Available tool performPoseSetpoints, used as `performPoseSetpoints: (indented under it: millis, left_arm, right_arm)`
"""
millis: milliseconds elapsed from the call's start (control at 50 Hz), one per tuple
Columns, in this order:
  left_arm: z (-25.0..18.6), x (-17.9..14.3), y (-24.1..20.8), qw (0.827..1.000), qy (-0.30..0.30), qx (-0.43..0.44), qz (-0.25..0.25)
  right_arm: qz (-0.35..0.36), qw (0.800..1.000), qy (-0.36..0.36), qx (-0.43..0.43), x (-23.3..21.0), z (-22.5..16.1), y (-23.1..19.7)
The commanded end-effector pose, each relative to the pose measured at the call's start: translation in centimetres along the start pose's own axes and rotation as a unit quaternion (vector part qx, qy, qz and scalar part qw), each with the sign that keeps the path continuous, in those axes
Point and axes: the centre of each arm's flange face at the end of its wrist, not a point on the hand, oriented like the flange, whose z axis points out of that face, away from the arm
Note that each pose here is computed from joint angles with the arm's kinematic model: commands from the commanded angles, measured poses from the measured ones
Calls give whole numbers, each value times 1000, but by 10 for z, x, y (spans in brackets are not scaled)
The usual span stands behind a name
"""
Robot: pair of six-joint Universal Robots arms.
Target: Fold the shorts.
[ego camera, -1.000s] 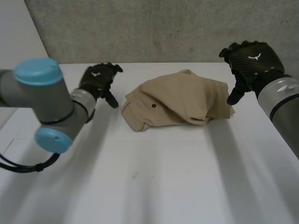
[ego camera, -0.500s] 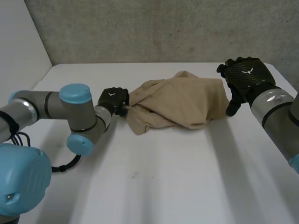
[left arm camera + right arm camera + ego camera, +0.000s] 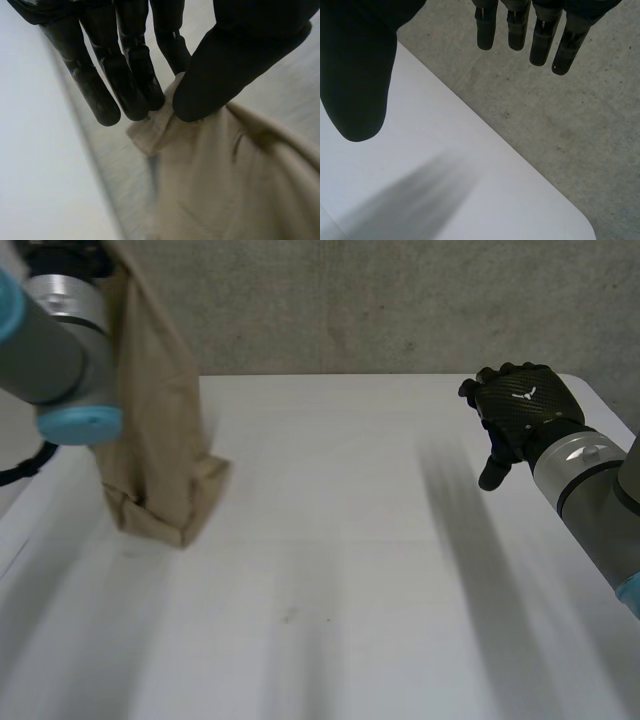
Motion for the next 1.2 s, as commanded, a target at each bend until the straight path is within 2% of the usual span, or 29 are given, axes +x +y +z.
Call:
performPoseSetpoints:
  millis: [20, 80, 100, 160, 180, 260, 320, 400, 420, 480, 500, 560, 620, 720, 840, 900, 1000, 1120, 1200]
  left_arm:
    - [-91, 127, 13, 966, 250, -29, -53]
    - [-133, 160, 20, 939, 333, -47, -67]
    - [-159, 173, 25, 921, 378, -61, -73]
    - [-191, 184, 29, 895, 432, -78, -80]
    - [-211, 188, 30, 877, 464, -91, -83]
    - [-244, 188, 23, 846, 514, -112, -86]
    - [-242, 182, 3, 850, 512, -96, -80]
    - [-225, 164, -18, 873, 478, -77, -62]
    - [-215, 154, -21, 887, 452, -79, -53]
    - [-198, 135, -24, 911, 402, -86, -39]
    - [-187, 120, -28, 926, 365, -92, -30]
    - [-172, 90, -27, 948, 294, -119, -9]
    - [-166, 67, -18, 957, 249, -150, 9]
    - [-165, 33, 10, 952, 212, -217, 40]
    - [-143, -2, 37, 952, 169, -249, 61]
    - [-128, -20, 72, 946, 159, -273, 67]
    - [-112, -30, 110, 934, 193, -296, 53]
    - [-115, -23, 152, 904, 255, -343, 20]
    - [-114, -22, 170, 899, 260, -351, 25]
  right_arm:
    - [-1, 1000, 3, 8, 2, -5, -6]
    - [0, 1000, 10, 15, 6, -8, -10]
    - [-1, 1000, 11, 16, 7, -8, -11]
    - [-1, 1000, 16, 20, 10, -9, -13]
    - [-1, 1000, 16, 20, 10, -9, -13]
    - [0, 1000, 17, 22, 11, -10, -14]
    - [1, 1000, 17, 23, 11, -10, -15]
    - [1, 1000, 16, 23, 11, -9, -15]
    - [1, 1000, 17, 24, 12, -9, -16]
    - [0, 1000, 11, 19, 9, -9, -15]
    - [-2, 1000, 8, 19, 8, -10, -15]
    - [-13, 1000, -9, 20, 4, -11, -17]
    - [-20, 999, -33, 21, 0, -10, -19]
    - [3, 997, -72, 21, -13, -3, -23]
    - [82, 988, -125, 26, -51, 16, -29]
    - [112, 983, -142, 21, -67, 34, -23]
    - [132, 979, -154, 17, -89, 72, -7]
    - [130, 976, -172, 0, -124, 108, 23]
    - [130, 976, -174, -6, -132, 124, 35]
